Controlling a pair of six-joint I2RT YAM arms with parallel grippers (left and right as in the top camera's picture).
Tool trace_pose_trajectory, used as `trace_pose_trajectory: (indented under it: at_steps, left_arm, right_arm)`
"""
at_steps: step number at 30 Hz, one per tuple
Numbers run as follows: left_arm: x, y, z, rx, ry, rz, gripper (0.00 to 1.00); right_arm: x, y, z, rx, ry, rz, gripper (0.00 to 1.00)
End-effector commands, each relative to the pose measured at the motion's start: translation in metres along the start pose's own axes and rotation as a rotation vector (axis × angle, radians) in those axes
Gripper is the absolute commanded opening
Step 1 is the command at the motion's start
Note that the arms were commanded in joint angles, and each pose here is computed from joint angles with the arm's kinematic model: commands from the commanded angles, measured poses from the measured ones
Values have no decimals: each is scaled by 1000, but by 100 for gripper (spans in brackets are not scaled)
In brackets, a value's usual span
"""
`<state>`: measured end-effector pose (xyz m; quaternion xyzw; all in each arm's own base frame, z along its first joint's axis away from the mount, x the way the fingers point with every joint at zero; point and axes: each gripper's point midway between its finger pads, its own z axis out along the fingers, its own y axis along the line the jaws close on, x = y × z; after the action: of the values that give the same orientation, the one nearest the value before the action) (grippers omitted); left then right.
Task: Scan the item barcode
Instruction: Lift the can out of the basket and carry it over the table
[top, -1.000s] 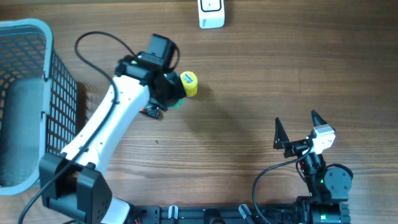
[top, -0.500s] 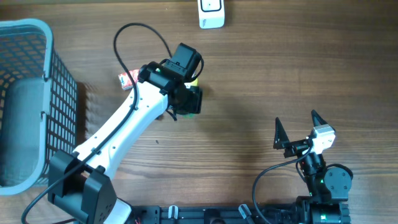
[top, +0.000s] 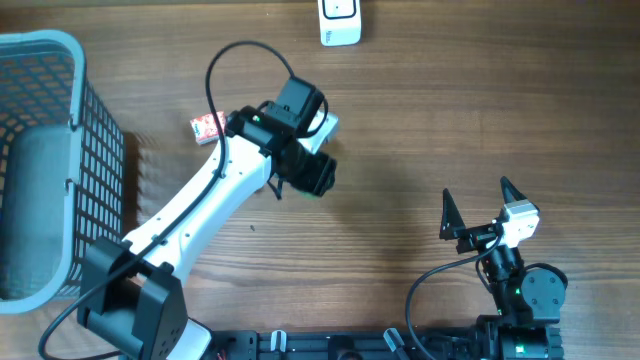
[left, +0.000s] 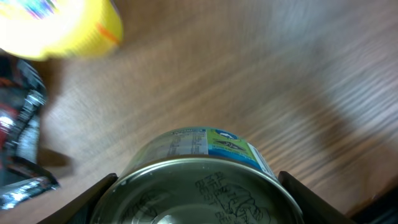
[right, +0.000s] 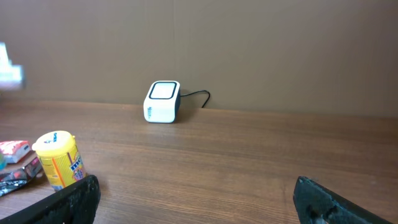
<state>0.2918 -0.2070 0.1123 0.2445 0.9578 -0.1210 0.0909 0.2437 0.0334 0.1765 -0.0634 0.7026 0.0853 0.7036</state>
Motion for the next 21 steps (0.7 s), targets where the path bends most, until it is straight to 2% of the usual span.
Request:
trace_pose_trajectory:
  at_steps: [1,7,14,18,21]
  left_arm:
    - [27,-1,24,32,78,56,61]
    - [53,-3,49,82,122,64,61]
    - [71,-6,57,114,164,104,60]
    - [73,-7,57,132,162,190,59]
    - [70,-7,58,136,144,259,64]
  right_arm:
    - [-1,3,0,-17,-6,-6,100]
    - [-1,3,0,-17,-6,-6,100]
    - [-1,3,0,-17,-6,-6,100]
    - [-1,3,0,-17,-7,-6,100]
    - [-1,3,0,-17,-7,-6,100]
